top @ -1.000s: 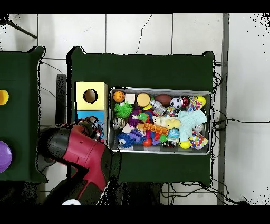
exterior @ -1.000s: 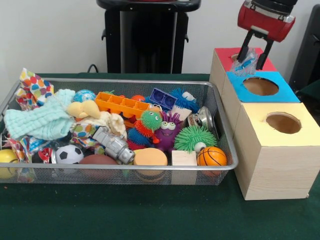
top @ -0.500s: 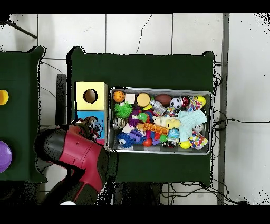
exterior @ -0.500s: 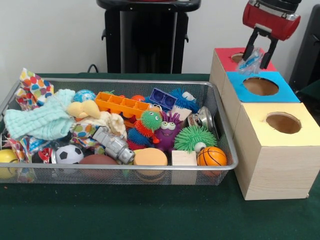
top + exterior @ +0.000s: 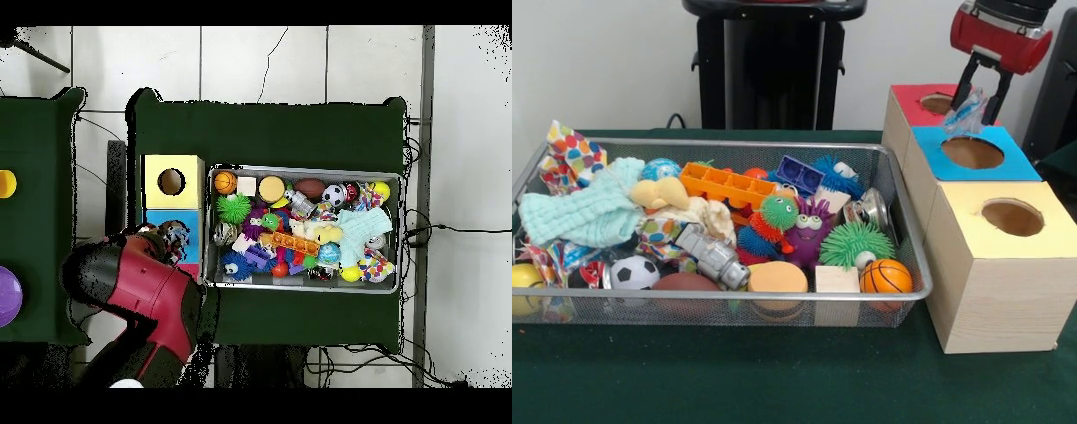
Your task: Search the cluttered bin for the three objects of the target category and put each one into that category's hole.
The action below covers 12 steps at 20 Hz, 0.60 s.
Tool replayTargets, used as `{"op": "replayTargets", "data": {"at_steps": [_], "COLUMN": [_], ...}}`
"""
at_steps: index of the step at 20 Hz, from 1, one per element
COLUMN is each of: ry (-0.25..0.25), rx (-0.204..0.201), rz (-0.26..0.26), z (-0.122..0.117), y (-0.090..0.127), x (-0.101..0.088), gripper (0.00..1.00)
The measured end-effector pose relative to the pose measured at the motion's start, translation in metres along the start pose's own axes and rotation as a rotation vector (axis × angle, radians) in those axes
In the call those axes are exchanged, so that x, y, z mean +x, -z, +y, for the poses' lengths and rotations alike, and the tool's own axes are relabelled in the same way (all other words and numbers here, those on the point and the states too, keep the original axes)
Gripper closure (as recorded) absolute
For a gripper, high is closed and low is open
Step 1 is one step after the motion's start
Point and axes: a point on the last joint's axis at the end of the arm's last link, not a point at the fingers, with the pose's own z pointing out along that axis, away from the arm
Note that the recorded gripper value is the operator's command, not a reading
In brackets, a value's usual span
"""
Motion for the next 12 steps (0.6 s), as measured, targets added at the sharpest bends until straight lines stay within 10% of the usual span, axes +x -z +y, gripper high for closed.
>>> {"op": "replayTargets", "data": {"at_steps": [12], "ry": [-0.011], "rx": [-0.049], "rz": [-0.075], "z": [0.016], "y": [-0.016], "x": [-0.002], "gripper": [1.0]}}
